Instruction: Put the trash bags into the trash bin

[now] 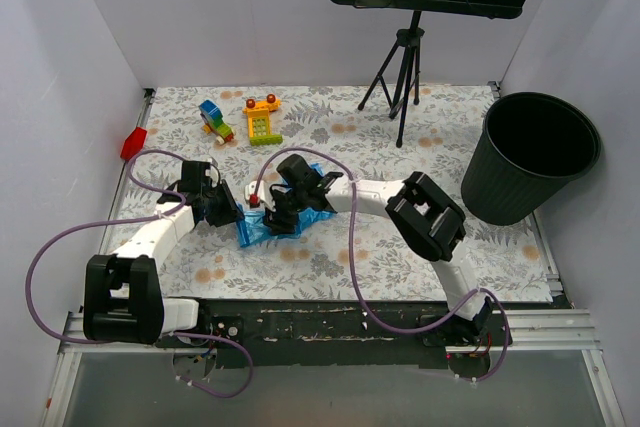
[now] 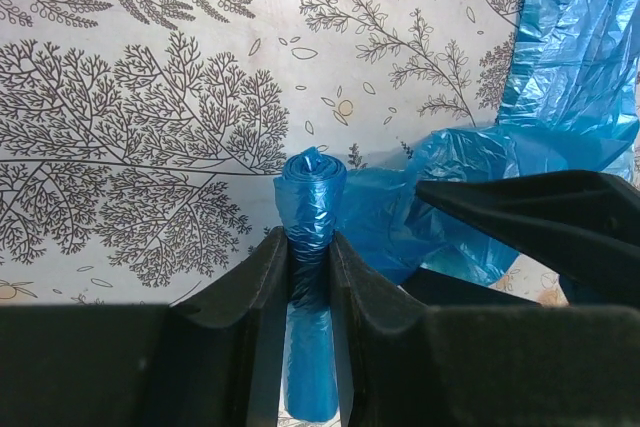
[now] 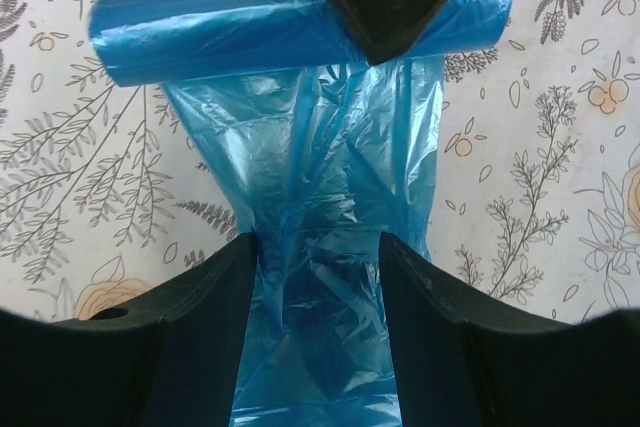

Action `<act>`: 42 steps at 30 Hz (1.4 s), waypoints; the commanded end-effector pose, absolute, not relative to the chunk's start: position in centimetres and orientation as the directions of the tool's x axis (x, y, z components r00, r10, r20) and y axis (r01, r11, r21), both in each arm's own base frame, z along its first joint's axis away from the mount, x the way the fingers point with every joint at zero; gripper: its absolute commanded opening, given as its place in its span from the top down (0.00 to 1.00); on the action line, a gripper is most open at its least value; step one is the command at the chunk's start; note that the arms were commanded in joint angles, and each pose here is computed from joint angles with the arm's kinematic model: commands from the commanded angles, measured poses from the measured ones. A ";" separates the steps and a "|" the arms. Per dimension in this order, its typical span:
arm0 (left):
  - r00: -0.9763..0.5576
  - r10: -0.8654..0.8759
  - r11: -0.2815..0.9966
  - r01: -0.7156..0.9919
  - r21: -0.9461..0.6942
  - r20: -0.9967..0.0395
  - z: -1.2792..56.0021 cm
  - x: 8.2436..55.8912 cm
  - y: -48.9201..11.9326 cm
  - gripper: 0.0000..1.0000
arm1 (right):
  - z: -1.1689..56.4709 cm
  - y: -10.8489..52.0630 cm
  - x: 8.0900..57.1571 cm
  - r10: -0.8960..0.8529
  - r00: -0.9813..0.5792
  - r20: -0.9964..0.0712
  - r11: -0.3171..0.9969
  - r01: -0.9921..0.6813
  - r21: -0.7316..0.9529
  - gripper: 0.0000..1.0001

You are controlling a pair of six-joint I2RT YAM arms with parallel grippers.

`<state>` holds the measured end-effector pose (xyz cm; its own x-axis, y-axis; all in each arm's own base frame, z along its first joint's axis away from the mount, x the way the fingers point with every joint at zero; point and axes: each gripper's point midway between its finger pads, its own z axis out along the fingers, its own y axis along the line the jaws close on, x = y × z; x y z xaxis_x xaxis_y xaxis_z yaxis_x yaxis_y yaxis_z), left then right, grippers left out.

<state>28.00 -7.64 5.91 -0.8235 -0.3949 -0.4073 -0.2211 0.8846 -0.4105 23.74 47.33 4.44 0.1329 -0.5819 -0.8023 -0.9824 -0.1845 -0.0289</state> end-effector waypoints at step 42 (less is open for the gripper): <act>-0.778 -0.188 0.976 -0.081 -0.202 -0.599 8.5 31.2 -4.2 1.00 | 4.9 31.4 15.0 -0.473 0.606 -0.639 -0.661 -0.724 -0.196 0.99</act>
